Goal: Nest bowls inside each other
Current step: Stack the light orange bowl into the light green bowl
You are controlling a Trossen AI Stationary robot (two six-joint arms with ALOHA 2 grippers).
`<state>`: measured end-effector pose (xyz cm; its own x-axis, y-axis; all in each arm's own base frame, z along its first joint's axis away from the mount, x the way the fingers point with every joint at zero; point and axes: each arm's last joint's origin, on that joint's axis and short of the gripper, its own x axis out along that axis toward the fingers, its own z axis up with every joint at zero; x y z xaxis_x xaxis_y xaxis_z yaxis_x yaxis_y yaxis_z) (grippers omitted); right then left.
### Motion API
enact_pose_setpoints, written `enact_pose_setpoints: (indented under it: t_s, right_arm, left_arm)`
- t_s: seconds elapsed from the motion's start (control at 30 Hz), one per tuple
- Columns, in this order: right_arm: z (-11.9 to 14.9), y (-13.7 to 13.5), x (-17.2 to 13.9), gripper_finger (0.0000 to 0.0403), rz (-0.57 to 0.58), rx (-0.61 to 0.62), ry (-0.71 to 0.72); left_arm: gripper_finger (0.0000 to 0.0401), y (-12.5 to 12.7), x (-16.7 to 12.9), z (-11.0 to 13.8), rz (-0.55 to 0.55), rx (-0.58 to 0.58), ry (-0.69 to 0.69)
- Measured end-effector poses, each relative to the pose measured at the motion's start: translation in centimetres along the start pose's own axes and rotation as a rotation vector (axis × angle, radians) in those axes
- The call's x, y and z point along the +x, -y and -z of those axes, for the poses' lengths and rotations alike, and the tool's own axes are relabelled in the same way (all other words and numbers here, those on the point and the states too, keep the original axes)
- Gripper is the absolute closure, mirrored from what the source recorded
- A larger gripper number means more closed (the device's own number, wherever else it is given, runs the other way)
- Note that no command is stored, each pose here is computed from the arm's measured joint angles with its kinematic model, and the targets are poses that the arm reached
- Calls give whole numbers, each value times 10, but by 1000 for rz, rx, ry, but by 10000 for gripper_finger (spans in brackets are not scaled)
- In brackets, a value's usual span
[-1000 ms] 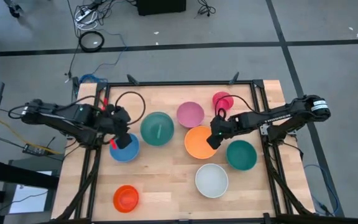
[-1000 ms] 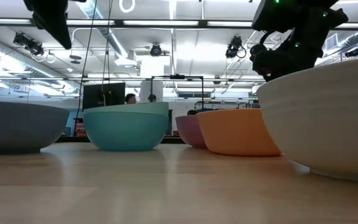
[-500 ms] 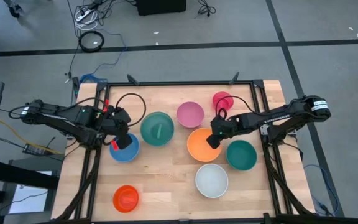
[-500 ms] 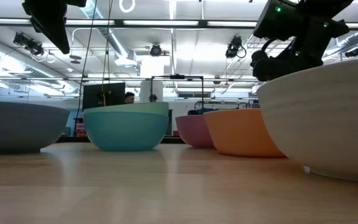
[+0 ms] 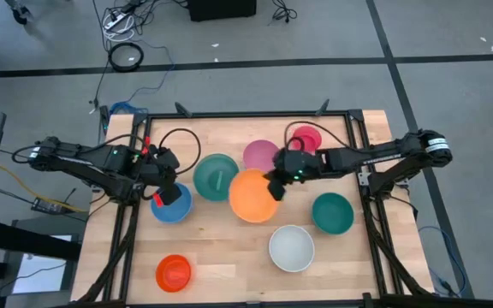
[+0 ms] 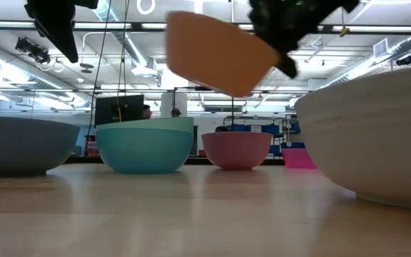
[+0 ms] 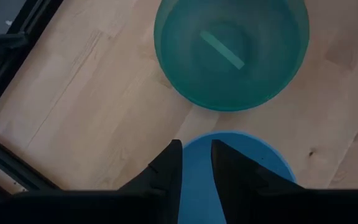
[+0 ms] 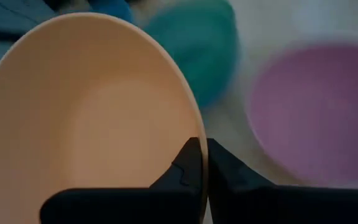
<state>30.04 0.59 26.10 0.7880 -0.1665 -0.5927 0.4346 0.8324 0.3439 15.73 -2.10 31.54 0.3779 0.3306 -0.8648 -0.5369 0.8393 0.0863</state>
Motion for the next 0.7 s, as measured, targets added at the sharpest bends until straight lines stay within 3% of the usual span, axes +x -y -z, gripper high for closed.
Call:
enact_pose_setpoints:
  t_s: [0.27,0.43,0.7]
  right_arm:
    - [-41,-10,53,402,62,-133,106]
    - [-61,-7,88,403,108,-177,101]
    - [-73,11,120,384,164,-201,-5]
  left_arm:
    - [306,-3,0,5,-15,13,-63]
    - [306,-11,-3,17,-71,-4,-187]
    - [306,-12,-7,25,-91,-9,-242]
